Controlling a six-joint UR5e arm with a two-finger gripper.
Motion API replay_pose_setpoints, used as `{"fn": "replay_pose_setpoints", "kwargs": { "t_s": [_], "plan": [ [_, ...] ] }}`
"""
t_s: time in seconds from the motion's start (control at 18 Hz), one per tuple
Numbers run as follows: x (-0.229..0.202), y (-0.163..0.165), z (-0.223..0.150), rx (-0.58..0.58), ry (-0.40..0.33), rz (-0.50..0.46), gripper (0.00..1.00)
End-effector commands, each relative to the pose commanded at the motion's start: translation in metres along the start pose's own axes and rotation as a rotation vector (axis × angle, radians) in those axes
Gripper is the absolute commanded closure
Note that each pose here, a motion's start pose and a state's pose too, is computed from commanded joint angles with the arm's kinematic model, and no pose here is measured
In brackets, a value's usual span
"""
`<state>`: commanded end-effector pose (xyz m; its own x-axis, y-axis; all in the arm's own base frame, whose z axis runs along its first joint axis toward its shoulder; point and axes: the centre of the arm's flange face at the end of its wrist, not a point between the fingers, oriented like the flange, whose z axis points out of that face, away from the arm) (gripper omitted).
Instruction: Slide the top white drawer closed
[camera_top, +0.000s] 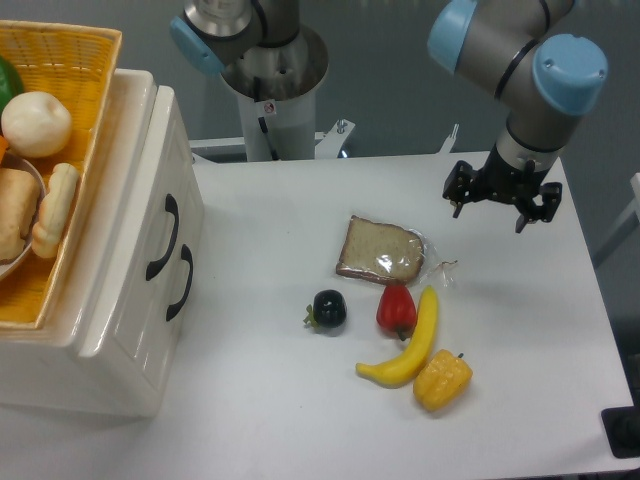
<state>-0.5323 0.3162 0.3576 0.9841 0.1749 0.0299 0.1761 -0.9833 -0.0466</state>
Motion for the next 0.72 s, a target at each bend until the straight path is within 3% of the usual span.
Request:
{"fn": "replay_pose_setpoints", "kwargs": {
  "t_s": [0.72],
  "plan": [
    [-0.0006,-0.0002,0.0018,-0.001,0.003,0.000,0.00]
  ]
}}
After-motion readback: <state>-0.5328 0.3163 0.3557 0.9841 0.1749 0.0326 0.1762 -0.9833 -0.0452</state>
